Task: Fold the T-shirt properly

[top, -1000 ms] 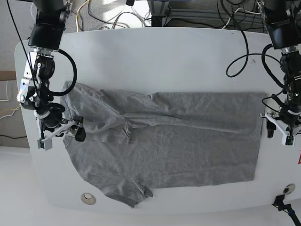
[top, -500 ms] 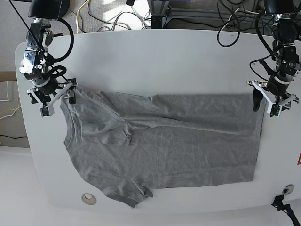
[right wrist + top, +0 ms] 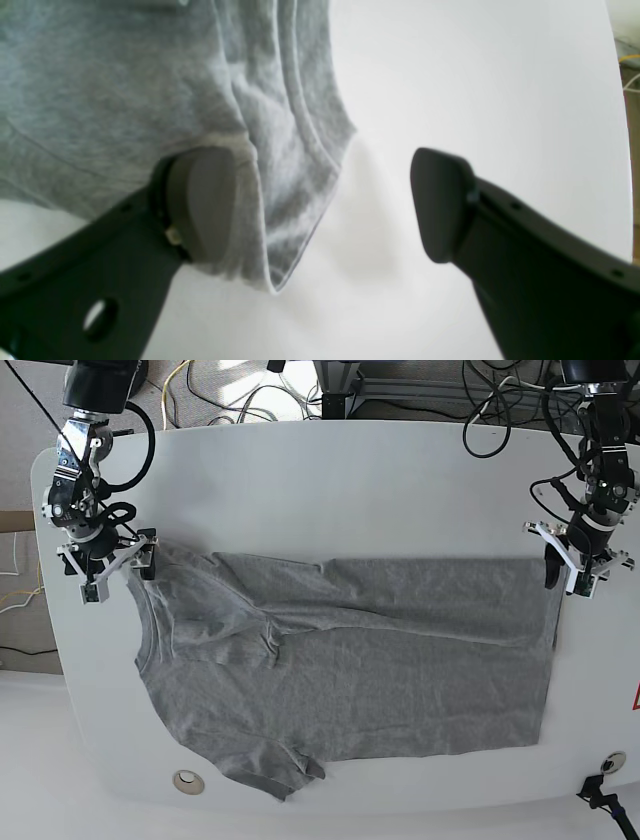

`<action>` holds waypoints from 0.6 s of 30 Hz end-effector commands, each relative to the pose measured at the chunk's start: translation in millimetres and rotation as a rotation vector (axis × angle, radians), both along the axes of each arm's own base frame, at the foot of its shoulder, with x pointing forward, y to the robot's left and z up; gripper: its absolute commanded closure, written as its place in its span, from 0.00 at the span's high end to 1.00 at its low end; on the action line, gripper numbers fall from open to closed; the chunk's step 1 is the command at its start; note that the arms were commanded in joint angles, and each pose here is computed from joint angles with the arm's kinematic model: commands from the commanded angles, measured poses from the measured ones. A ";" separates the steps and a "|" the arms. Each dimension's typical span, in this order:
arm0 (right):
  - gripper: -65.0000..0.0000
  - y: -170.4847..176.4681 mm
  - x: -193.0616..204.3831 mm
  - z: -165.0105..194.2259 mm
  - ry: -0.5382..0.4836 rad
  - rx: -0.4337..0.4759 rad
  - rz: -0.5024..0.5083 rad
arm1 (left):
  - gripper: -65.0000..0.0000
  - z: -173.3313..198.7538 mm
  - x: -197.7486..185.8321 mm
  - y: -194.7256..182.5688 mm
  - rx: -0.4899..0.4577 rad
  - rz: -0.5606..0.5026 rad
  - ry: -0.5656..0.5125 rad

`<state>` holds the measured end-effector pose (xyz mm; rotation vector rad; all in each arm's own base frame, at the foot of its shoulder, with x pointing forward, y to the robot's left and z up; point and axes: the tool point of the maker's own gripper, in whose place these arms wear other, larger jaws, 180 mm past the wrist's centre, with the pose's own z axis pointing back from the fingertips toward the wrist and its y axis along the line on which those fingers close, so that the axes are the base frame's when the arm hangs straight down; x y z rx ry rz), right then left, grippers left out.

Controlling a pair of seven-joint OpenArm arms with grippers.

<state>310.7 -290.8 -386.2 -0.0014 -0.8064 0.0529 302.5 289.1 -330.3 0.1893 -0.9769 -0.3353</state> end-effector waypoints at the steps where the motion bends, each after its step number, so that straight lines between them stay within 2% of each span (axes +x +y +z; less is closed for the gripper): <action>1: 0.80 1.5 6.3 8.7 -0.037 0.006 -0.001 | 0.28 15.6 7.2 4.1 0.012 -0.003 -0.049; 7: 0.80 -0.7 -0.9 -13.4 0.003 0.044 -0.030 | 0.28 17.6 7.8 7.1 0.014 0.007 -0.055; 16: 0.80 -8.2 -10.3 -38.1 0.020 0.078 -0.072 | 0.28 35.0 7.5 35.4 0.029 0.082 -0.102; 18: 0.72 -3.5 -11.3 -41.6 0.025 0.091 -0.075 | 0.28 36.1 7.3 37.4 0.031 0.088 -0.104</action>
